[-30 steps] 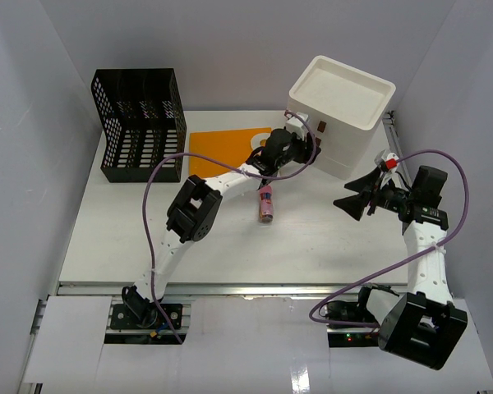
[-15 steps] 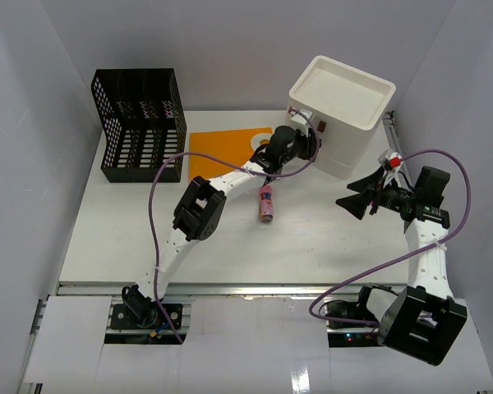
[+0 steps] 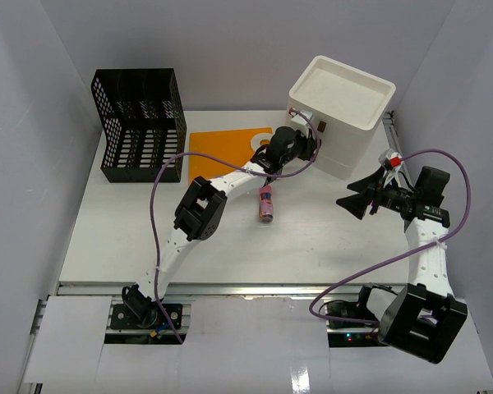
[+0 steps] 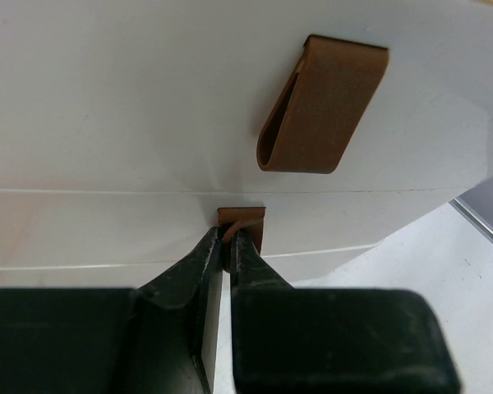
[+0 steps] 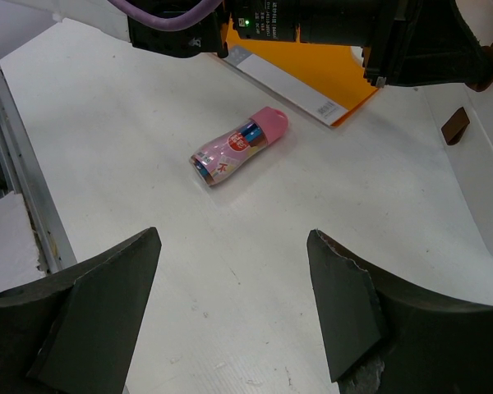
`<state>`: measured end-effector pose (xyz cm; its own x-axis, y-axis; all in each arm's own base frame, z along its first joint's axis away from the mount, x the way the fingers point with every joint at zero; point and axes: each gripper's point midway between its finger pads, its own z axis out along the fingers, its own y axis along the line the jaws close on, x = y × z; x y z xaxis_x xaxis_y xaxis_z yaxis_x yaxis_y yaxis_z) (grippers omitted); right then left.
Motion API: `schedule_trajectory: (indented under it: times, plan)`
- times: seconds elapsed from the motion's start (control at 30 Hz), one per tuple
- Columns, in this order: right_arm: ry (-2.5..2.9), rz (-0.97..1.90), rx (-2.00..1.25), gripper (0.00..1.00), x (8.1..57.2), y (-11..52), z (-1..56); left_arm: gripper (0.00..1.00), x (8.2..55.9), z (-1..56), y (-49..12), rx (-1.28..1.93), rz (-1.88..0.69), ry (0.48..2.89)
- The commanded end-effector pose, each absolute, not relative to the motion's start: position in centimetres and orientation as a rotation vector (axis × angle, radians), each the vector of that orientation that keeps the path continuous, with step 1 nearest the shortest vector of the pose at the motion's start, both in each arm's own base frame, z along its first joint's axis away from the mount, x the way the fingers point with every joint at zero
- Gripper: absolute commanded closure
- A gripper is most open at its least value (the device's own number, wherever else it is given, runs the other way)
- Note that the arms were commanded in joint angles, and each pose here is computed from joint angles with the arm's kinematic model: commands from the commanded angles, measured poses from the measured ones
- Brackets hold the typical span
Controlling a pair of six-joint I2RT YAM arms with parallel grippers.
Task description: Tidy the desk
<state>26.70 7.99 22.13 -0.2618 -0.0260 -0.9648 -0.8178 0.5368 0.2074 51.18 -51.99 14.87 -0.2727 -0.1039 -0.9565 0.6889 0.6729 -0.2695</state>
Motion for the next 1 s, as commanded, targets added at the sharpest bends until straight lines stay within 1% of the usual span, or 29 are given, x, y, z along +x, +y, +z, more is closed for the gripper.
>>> schedule_trajectory:
  times: [0.0, 0.17, 0.3, 0.33, 0.37, 0.47, 0.53, 0.8, 0.83, 0.9, 0.97]
  plan:
    - [1.653, 0.924, -0.722, 0.22, 26.5, 8.1, 22.1, 0.96, 50.3, 18.4, -52.4, 0.474, -0.846, 1.64]
    - [1.656, 0.926, -0.716, 0.22, 26.6, 7.9, 22.0, 1.0, 49.5, 18.4, -51.9, 0.484, -0.846, 1.649]
    - [1.667, 0.923, -0.709, 0.22, 26.7, 7.9, 21.5, 1.0, 48.2, 19.7, -50.9, 0.501, -0.841, 1.626]
    - [1.668, 0.917, -0.709, 0.22, 26.7, 7.8, 21.5, 1.0, 47.6, 18.3, -50.4, 0.513, -0.833, 1.656]
    - [1.671, 0.915, -0.707, 0.22, 26.8, 7.8, 21.4, 1.0, 47.0, 18.2, -50.1, 0.52, -0.833, 1.657]
    - [1.679, 0.906, -0.702, 0.22, 26.9, 7.7, 21.0, 1.0, 45.4, 18.4, -49.0, 0.539, -0.836, 1.653]
    - [1.683, 0.896, -0.7, 0.22, 27.0, 7.6, 20.8, 1.0, 44.5, 19.7, -48.5, 0.543, -0.853, 1.625]
    - [1.677, 0.88, -0.714, 0.22, 26.9, 7.5, 20.4, 1.0, 42.3, 18.9, -47.4, 0.57, -0.882, 1.661]
    - [1.673, 0.882, -0.719, 0.22, 26.9, 7.6, 20.4, 0.92, 42.2, 18.9, -47.4, 0.567, -0.887, 1.666]
    - [1.668, 0.887, -0.724, 0.22, 26.8, 7.6, 20.3, 0.72, 42.1, 19.0, -47.4, 0.558, -0.899, 1.675]
    - [1.667, 0.885, -0.731, 0.22, 26.8, 7.7, 20.2, 0.5, 42.0, 19.4, -47.5, 0.553, -0.909, 1.682]
